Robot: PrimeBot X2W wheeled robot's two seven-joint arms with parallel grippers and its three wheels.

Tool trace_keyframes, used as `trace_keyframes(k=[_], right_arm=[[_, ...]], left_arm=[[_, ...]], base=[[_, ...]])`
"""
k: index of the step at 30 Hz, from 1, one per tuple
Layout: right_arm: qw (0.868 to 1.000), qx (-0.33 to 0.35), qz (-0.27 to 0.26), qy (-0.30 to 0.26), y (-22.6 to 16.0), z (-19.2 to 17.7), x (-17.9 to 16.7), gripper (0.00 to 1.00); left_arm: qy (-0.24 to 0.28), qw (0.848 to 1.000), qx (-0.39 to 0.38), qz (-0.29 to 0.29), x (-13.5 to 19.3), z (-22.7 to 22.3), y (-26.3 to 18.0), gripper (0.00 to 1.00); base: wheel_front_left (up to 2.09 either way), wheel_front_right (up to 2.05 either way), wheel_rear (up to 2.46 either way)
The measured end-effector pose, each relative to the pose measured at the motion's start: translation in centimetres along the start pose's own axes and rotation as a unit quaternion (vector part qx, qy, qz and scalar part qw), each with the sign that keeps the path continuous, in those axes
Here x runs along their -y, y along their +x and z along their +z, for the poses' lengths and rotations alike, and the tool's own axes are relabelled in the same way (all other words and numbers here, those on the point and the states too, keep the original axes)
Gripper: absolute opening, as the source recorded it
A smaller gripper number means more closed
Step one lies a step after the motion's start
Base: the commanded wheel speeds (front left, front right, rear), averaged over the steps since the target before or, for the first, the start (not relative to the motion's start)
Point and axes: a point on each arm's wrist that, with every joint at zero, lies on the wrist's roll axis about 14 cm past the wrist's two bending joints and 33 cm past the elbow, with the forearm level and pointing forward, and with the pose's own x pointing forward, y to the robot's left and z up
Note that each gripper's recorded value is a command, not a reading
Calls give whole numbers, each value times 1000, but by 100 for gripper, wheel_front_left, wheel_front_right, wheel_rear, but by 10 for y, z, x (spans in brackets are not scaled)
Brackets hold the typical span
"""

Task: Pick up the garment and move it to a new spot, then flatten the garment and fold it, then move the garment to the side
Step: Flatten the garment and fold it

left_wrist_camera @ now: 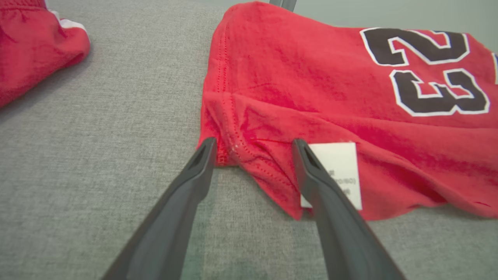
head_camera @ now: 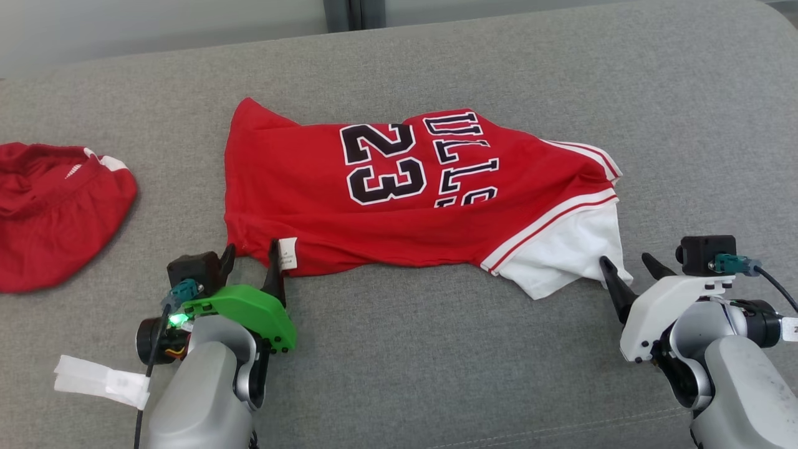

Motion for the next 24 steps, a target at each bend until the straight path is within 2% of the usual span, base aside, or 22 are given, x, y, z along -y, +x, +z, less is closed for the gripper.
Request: trace_keyframes(k=[12,15,21,22,24], right_arm=[[1000,-19,21,-2,6,-10,-10,100],[1000,-20,24,-2,6,-11,-11,100],[999,-28,35,-2,7,-16,-18,100],[999,-29,36,-4,7,-17,-18,100],[999,-32,40,-4,6,-18,-20,100]], left_arm=[[-23,999,-26,7,-1,-4,11,100],[-45,998,-42,-6,4,-9,10,100],[-37,998,-37,-20,13,-4,13,100],[-35,999,-36,-20,13,-4,14,98],[-32,999,-36,-20,13,-4,15,66]], base=[[0,0,0],[0,0,0],[0,0,0],[0,0,0],[0,0,0]])
